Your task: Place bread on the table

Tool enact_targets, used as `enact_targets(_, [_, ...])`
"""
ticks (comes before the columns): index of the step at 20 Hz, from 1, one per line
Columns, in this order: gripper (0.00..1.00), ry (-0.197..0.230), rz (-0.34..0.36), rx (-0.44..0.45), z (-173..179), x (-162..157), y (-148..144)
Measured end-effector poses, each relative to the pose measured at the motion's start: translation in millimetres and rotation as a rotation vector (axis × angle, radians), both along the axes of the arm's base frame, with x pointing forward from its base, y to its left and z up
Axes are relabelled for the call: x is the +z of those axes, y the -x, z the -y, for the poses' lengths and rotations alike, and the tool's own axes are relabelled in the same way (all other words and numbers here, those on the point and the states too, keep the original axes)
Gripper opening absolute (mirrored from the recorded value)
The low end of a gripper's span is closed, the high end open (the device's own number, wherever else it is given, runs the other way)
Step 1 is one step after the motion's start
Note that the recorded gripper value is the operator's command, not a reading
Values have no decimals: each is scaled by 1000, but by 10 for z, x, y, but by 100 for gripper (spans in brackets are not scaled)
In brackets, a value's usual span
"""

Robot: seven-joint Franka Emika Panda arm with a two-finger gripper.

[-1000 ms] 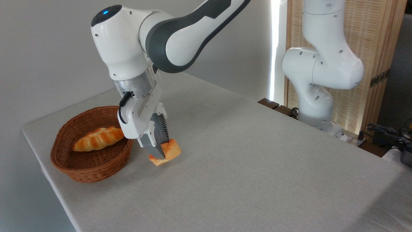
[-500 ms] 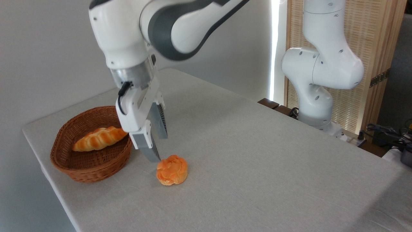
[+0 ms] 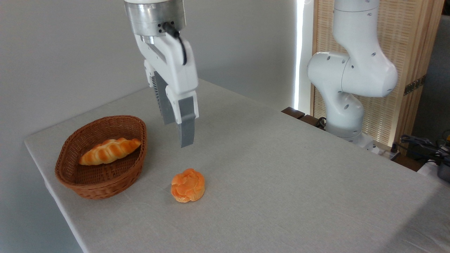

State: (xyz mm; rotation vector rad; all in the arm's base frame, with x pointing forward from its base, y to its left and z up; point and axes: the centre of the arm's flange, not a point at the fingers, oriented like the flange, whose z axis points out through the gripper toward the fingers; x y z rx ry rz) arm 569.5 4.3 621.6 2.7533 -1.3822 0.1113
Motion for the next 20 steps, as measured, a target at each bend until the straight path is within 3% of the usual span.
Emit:
enact_targets(2, [100, 4, -5, 101, 85, 25, 13])
enact_targets(4, [100, 8, -13, 148, 299, 25, 21])
enact_targets(6, [100, 7, -23, 147, 536, -4, 40])
enact_targets(9, [100, -49, -39, 120, 703, -110, 118])
enact_targets(12, [100, -71, -43, 124, 673, -136, 195])
enact_targets(16, [100, -69, -34, 180, 323, -75, 208])
enact_targets(20, [100, -67, -26, 187, 247, -38, 207])
